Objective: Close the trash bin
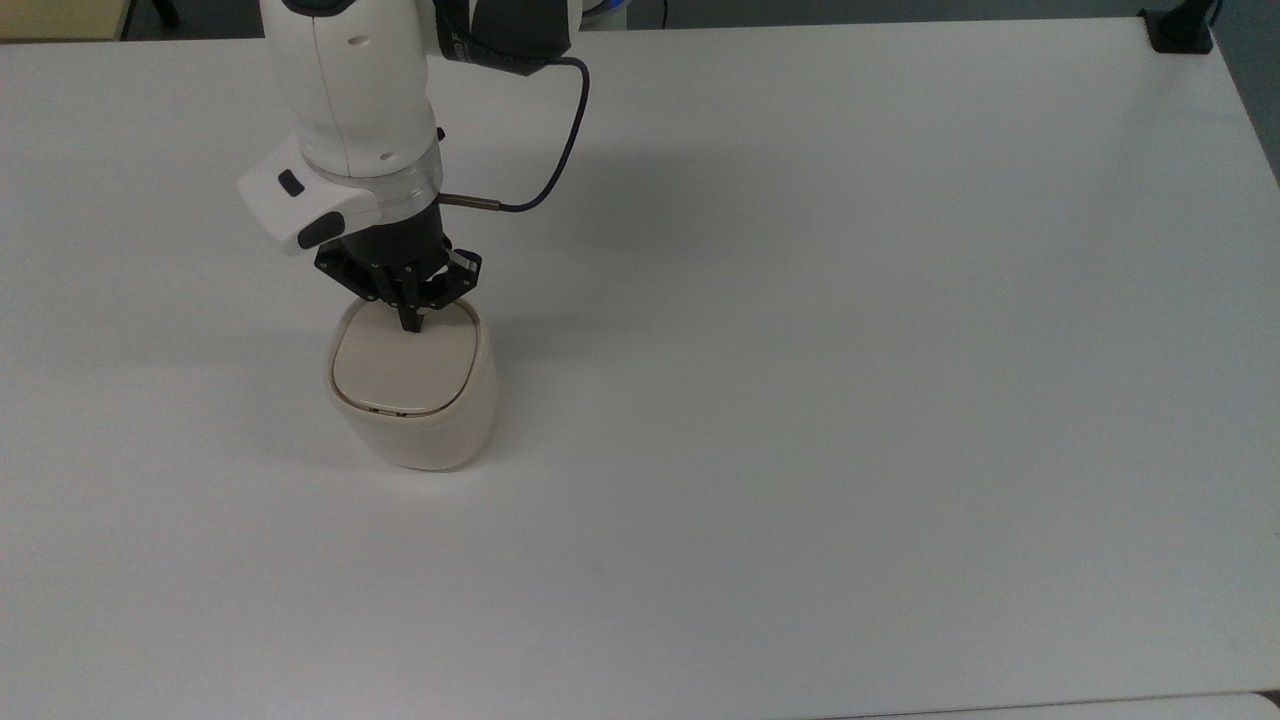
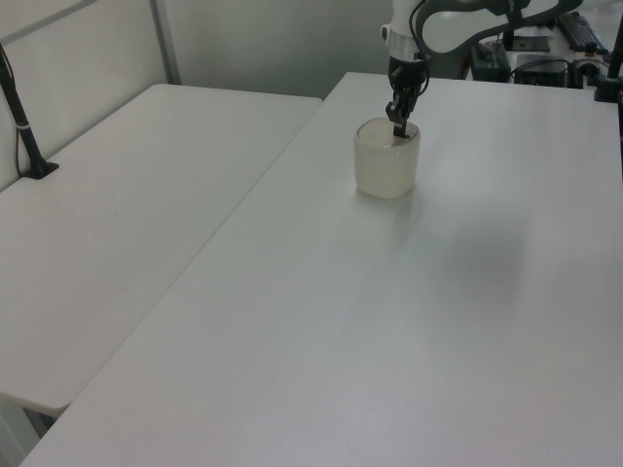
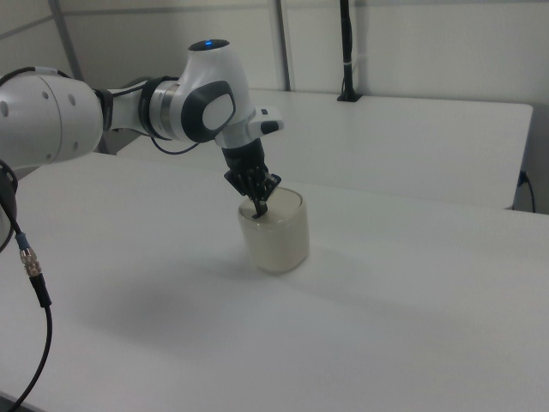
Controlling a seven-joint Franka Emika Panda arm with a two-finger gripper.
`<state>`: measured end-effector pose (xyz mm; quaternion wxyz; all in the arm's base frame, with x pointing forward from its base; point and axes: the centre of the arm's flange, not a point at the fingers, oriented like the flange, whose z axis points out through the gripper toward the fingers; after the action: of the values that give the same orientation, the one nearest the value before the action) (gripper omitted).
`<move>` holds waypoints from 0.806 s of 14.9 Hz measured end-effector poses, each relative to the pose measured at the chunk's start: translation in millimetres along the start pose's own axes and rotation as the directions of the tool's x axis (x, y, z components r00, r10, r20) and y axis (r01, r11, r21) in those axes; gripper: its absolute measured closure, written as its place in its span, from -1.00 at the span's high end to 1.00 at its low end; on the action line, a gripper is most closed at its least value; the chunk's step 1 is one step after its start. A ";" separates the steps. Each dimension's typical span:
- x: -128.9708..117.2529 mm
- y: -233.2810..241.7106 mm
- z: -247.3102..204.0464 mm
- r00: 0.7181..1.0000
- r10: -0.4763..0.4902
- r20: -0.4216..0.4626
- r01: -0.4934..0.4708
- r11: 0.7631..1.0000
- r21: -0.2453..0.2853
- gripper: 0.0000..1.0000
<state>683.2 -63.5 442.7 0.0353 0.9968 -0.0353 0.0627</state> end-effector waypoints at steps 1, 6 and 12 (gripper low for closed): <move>0.5 -0.1 -1.3 1.000 0.000 -0.002 0.000 1.000 0.000 -0.96; -2.7 -19.1 -53.0 0.999 -0.015 0.035 0.014 0.999 0.030 -0.93; -43.1 -79.8 -135.6 0.987 -0.121 0.104 0.118 0.992 0.034 -0.93</move>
<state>629.9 28.9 566.1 0.0233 0.9994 0.0236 0.0079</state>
